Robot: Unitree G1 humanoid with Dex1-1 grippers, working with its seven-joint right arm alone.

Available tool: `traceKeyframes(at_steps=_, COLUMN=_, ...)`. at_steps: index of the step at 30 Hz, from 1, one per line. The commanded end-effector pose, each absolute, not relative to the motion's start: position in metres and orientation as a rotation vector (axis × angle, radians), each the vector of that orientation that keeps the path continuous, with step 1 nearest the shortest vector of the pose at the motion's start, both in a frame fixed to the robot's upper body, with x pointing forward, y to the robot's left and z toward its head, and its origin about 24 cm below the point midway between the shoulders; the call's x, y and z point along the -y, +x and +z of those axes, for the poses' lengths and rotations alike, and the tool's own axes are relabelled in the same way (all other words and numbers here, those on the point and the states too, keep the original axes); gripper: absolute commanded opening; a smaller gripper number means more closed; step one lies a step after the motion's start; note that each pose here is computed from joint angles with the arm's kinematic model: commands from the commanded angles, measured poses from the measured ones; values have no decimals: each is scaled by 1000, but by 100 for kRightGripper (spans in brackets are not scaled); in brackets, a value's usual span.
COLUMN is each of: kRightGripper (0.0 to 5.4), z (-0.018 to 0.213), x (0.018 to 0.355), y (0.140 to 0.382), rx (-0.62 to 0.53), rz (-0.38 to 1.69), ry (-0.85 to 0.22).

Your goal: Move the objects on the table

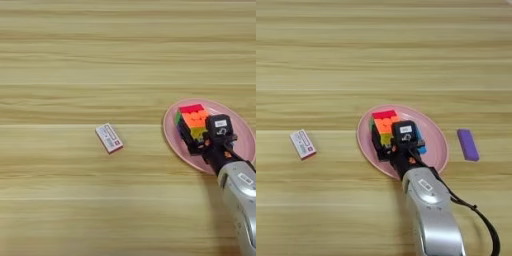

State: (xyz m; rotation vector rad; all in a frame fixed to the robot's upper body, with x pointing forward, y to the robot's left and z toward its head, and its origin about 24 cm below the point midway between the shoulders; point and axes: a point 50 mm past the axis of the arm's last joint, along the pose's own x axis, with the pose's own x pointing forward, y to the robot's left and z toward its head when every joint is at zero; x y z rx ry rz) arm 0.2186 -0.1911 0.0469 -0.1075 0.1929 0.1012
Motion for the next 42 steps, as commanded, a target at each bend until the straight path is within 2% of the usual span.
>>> traceKeyframes(at_steps=1, kRightGripper=337, z=66, x=191, y=227, rx=-99, rz=105, ry=-143)
traceKeyframes(at_steps=21, kRightGripper=337, z=63, x=191, y=226, rx=-118, rz=111, ry=-163)
traceKeyframes(at_steps=26, kRightGripper=423, z=63, x=192, y=225, rx=-117, rz=108, ry=-165)
traceKeyframes(at_steps=35, kRightGripper=538, z=64, x=193, y=225, rx=-112, rz=105, ry=-159)
traceKeyframes(at_steps=42, kRightGripper=538, z=66, x=192, y=225, rx=-104, rz=107, ry=-158)
